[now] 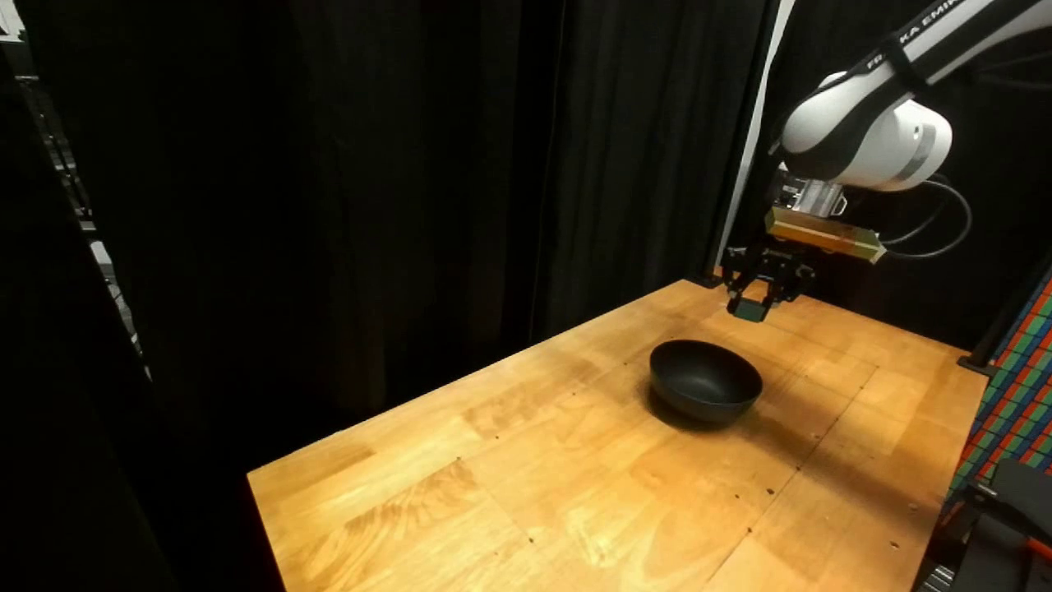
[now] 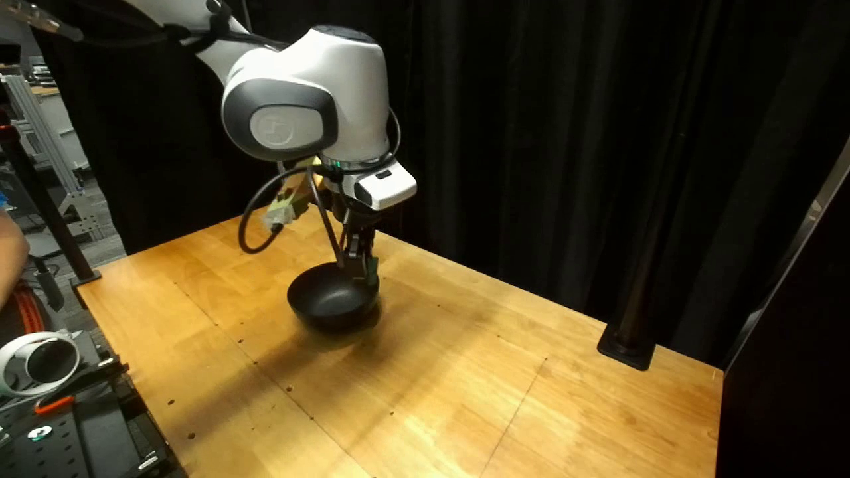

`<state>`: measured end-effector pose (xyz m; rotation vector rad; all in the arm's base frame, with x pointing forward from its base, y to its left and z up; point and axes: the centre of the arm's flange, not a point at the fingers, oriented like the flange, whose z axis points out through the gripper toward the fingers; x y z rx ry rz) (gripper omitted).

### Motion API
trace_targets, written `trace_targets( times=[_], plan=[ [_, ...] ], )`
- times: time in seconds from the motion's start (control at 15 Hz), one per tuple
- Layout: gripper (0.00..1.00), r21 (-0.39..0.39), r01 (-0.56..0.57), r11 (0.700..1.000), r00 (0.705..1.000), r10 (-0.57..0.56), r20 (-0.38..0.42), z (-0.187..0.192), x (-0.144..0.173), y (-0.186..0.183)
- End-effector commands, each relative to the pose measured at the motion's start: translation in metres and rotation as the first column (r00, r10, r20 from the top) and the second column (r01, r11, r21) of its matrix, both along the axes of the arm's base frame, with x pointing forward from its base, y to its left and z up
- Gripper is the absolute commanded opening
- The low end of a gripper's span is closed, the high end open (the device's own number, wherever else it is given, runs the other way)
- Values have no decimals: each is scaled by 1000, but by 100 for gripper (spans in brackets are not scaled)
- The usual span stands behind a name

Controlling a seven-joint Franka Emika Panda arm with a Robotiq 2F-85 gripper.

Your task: Put the block in the bowl

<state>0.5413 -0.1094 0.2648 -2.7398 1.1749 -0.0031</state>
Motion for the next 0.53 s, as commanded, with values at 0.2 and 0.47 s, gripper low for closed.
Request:
trace_targets(
  times=[0.2,0.47],
  plan=[
    [78,247,-132,960,981,162,-103,31,-23,50],
    [100,267,-223,938,927,288,-238,63,-54,34]
  ],
)
